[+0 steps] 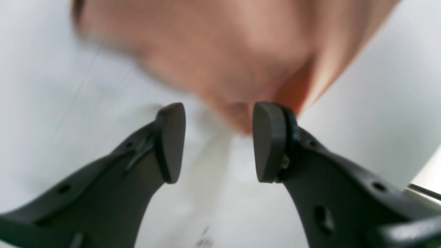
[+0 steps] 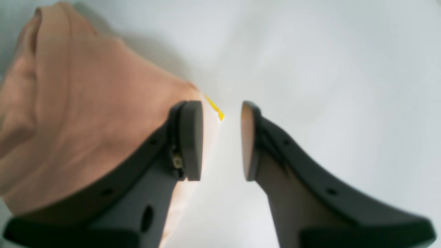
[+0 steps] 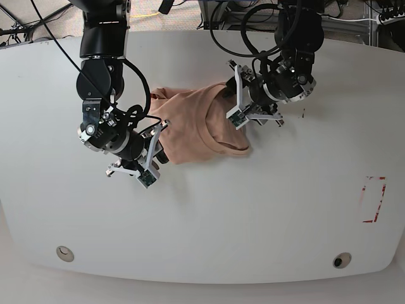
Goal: Fold the T-shirt properly
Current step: 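Grasp the bundle edges with both grippers and spread the shirt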
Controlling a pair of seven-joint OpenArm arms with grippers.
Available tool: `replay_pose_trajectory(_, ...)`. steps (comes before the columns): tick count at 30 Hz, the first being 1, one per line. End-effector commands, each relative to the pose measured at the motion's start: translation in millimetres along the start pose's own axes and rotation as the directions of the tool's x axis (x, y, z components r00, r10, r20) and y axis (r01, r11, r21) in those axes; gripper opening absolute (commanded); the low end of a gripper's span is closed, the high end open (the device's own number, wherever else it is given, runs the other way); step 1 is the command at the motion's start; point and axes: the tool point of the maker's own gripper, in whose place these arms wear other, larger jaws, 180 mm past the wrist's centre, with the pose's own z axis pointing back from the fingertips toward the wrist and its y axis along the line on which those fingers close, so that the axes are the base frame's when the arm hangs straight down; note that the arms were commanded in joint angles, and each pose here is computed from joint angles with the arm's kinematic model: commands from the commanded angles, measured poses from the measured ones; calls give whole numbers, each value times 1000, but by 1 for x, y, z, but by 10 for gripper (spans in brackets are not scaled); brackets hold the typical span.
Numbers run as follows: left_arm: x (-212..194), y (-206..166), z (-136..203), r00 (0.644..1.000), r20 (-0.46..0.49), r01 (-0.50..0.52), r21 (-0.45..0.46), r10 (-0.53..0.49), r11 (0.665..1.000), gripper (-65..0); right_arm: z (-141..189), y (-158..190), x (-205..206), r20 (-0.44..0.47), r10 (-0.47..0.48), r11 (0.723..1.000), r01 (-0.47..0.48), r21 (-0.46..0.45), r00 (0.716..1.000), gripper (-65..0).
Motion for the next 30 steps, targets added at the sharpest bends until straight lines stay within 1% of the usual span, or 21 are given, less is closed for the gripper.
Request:
replay_pose_trajectory(1, 17, -5, 0, 999, 37, 25, 3, -25, 1000, -357, 1, -5, 11, 39, -3, 1000, 2, 7, 999, -541)
replay_pose_trajectory(3, 24, -13, -3, 998, 46, 39, -10, -38, 999, -357, 1, -8, 7, 28, -1, 1000, 1, 4, 1000, -544)
replay_pose_trajectory(5, 33, -13, -4, 997, 54, 61, -3, -61, 998, -357, 0, -8, 4, 21, -6, 1000, 6, 8, 1000, -541)
replay_pose_trajectory(8, 34, -17, -8, 996, 41, 76, -9, -76, 997, -357, -6, -5, -1, 5, -19, 1000, 19, 21, 1000, -544)
replay_pose_trajectory(11, 26, -16, -17, 998, 14, 64, -26, -63, 998, -357, -17, -5, -5, 19, -56, 997, 55, 50, 998, -545)
replay_pose_trajectory(15, 21, -6, -30, 998, 9, 55, -36, -54, 998, -357, -34, -4, -20, 17, -118, 990, 116, 80, 993, -547)
replay_pose_trajectory(18, -2, 8, -39, 999, -29, 27, -38, -28, 999, -357, -43, -2, -35, 8, -163, 982, 161, 99, 987, -547)
replay_pose_trajectory(20, -6, 19, -43, 998, -47, 28, -32, -30, 999, -357, -43, -4, -40, 3, -168, 981, 167, 98, 986, -547)
replay_pose_trajectory(22, -18, 31, -47, 996, -87, 28, -30, -30, 999, -357, -40, -9, -49, -14, -162, 983, 163, 85, 987, -547)
replay_pose_trajectory(23, -20, 35, -47, 995, -96, 33, -25, -36, 999, -357, -39, -7, -57, -27, -167, 982, 169, 88, 986, -549)
replay_pose_trajectory(25, -24, 44, -45, 993, -109, 43, -11, -44, 999, -357, -36, -2, -70, -49, -176, 979, 180, 91, 983, -549)
replay_pose_trajectory(28, -17, 72, -38, 991, -111, 82, 36, -78, 996, -357, -32, 0, -74, -54, -166, 982, 170, 87, 985, -549)
replay_pose_trajectory(30, -13, 88, -32, 989, -114, 103, 66, -95, 993, -357, -27, 12, -83, -60, -166, 980, 171, 97, 984, -549)
